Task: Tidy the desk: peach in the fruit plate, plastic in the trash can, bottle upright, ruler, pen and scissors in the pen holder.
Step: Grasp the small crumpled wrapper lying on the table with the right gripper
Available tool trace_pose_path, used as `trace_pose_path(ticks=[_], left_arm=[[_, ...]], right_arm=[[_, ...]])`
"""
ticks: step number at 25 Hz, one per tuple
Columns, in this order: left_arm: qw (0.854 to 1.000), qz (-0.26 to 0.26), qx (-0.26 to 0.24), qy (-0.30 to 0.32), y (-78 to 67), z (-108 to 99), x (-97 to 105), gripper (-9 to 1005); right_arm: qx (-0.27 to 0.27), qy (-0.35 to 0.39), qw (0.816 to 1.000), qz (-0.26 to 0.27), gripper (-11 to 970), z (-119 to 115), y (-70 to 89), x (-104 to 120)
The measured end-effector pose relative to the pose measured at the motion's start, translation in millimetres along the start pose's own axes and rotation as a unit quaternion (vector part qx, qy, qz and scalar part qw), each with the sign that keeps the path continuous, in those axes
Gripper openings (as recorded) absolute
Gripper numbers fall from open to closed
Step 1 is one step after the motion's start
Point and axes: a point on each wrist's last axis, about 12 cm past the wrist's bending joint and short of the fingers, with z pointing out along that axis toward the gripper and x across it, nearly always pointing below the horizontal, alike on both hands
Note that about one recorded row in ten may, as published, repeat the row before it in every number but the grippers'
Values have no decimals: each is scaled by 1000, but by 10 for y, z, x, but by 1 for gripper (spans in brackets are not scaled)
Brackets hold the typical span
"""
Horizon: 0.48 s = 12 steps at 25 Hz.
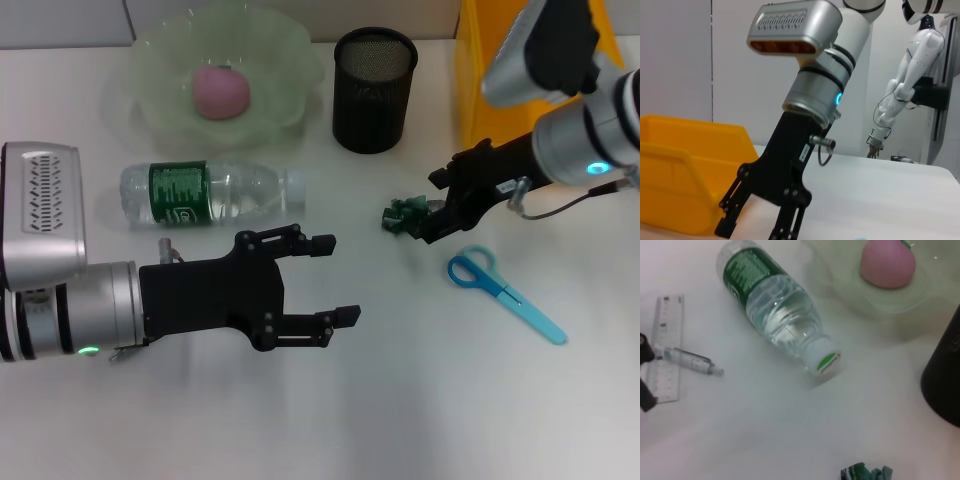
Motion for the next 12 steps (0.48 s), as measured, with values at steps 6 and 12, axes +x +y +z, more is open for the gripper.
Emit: trace_pose_path(ticks=[6,12], left_arm=[[1000,2,0,-1,11,15,-13,814],[1000,2,-5,2,23,14,-7,814]], right_arm=[[8,5,1000,-11,813,165,60,16],[10,-6,1000,-5,812,212,68,11]])
